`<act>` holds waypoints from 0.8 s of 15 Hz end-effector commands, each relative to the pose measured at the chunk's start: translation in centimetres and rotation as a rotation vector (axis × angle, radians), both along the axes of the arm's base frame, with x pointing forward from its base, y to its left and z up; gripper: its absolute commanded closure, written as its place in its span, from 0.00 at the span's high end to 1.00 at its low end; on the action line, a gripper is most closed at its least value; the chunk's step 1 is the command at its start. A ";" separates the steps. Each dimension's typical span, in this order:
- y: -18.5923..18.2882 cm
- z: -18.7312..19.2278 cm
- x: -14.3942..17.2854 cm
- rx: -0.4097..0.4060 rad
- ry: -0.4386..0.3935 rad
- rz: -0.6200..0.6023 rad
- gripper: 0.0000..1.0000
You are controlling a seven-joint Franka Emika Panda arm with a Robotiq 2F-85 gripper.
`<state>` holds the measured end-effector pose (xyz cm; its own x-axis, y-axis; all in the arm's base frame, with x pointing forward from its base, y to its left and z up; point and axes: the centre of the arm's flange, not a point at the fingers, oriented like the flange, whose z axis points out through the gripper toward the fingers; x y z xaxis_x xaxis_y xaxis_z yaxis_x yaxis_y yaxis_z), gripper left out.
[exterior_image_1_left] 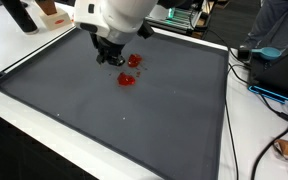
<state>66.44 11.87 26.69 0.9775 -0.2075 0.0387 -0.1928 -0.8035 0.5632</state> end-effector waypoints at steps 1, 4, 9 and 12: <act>0.4 -1.4 0.8 -0.077 -0.002 -0.017 0.03; 0.5 -2.1 1.1 -0.102 -0.001 -0.026 0.03; 1.1 -3.1 1.5 -0.095 0.017 -0.014 0.03; 1.7 -3.6 1.8 -0.089 0.026 0.013 0.03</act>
